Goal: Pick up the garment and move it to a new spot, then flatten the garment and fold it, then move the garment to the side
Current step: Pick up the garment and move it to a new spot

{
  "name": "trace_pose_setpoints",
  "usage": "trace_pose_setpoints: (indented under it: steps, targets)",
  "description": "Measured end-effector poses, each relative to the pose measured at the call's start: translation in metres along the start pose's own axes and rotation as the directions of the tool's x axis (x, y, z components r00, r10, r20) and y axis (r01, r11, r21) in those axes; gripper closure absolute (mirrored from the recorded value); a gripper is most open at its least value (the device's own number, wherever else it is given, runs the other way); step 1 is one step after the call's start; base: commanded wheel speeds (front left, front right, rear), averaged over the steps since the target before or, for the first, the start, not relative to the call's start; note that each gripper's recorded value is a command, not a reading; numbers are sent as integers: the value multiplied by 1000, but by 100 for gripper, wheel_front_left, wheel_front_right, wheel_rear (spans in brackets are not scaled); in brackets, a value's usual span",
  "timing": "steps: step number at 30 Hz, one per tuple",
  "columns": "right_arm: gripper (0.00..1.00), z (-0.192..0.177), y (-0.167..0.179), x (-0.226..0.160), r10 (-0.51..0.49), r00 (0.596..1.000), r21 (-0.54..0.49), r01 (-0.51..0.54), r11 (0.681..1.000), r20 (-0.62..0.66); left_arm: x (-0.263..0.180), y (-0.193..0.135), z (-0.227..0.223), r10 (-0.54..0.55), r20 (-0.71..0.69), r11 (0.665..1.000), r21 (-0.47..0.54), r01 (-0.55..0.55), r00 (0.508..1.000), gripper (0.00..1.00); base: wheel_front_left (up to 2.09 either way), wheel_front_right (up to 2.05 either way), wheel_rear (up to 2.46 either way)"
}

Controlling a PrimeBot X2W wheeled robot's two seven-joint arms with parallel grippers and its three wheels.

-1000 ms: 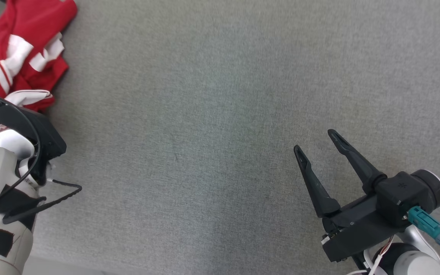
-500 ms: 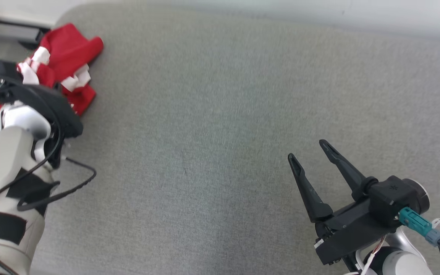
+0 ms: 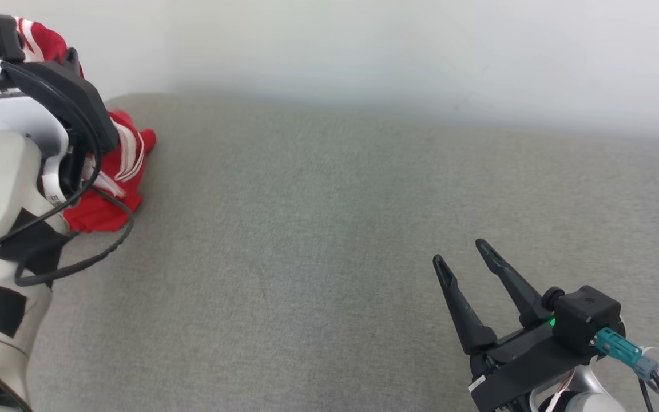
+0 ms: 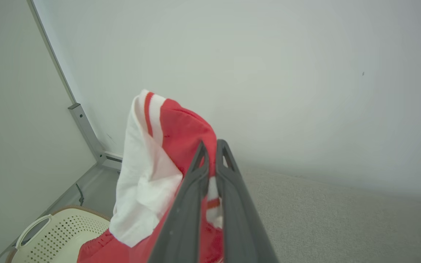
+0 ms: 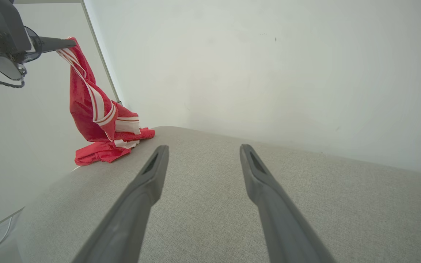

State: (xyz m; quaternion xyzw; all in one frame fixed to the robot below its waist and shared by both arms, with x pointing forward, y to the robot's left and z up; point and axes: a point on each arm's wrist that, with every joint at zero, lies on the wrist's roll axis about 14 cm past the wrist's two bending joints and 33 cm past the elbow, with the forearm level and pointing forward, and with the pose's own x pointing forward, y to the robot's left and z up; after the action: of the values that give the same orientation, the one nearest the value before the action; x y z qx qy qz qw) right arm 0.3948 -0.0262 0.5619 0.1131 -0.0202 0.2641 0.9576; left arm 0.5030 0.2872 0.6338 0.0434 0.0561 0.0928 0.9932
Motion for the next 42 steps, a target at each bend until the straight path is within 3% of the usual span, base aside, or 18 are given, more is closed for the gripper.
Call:
trace_pose_setpoints:
  steps: [7,14,19,30,39,42]
  targets:
    - [0,16,-4,-22,-40,998,-14,40,999,41,-9,-20,63,-43,140,999,31,39,989,100,0,0,0]
    - [0,27,-11,-37,-80,994,-24,82,996,74,-21,-84,116,-181,264,983,37,177,947,100,0,0,0]
    - [0,33,-19,-45,-111,989,-26,114,993,95,-33,-135,151,-300,355,952,46,304,885,100,0,0,0]
    - [0,46,-46,-68,-212,968,-35,218,975,131,-86,-269,196,-587,466,792,165,588,661,100,0,0,0]
    - [0,55,-75,-96,-326,932,-43,336,941,159,-127,-339,213,-692,532,645,153,749,488,100,0,0,0]
    - [0,56,-82,-105,-357,920,-43,368,929,162,-134,-358,206,-721,524,605,155,781,454,100,0,0,0]
